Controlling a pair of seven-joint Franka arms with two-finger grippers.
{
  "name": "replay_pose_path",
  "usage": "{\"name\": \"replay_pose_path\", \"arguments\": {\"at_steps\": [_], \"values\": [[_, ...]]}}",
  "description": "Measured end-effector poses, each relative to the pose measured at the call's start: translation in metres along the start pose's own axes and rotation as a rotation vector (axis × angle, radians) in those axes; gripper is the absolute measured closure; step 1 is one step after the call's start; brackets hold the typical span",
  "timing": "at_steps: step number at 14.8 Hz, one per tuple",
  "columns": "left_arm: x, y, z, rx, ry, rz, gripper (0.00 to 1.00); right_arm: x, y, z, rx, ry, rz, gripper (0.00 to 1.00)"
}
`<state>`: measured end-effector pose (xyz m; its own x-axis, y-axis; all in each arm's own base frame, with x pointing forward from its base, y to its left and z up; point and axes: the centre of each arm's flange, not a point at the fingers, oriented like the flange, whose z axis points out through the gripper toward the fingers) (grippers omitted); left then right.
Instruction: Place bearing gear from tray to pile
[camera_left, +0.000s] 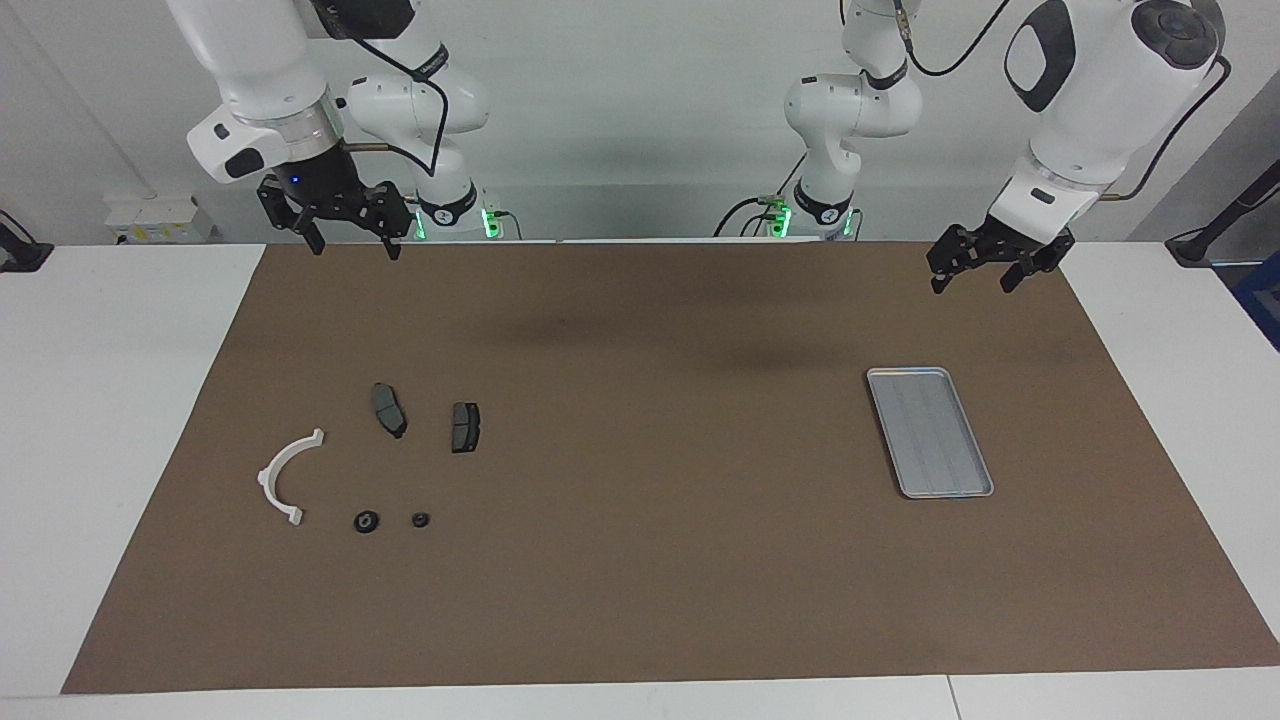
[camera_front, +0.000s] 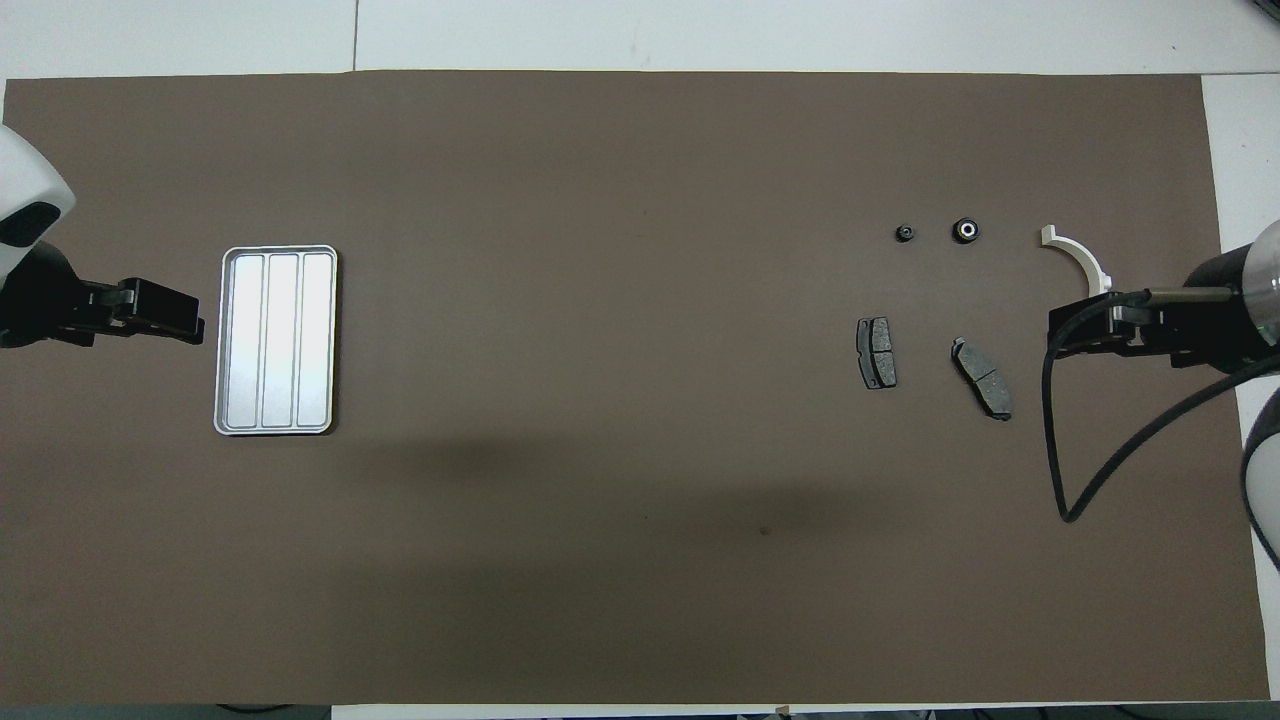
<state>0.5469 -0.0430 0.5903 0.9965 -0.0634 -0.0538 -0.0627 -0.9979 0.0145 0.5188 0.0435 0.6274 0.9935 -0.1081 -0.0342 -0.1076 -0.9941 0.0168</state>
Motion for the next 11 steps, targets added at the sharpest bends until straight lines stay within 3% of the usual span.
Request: {"name": "replay_pose_path", "arguments": {"at_steps": [11], "values": [[-0.0001, 0.0034, 0.0, 0.0, 0.0, 0.006, 0.0, -0.0015, 0.0, -0.0027, 0.001, 0.005, 0.0, 0.0]]}}
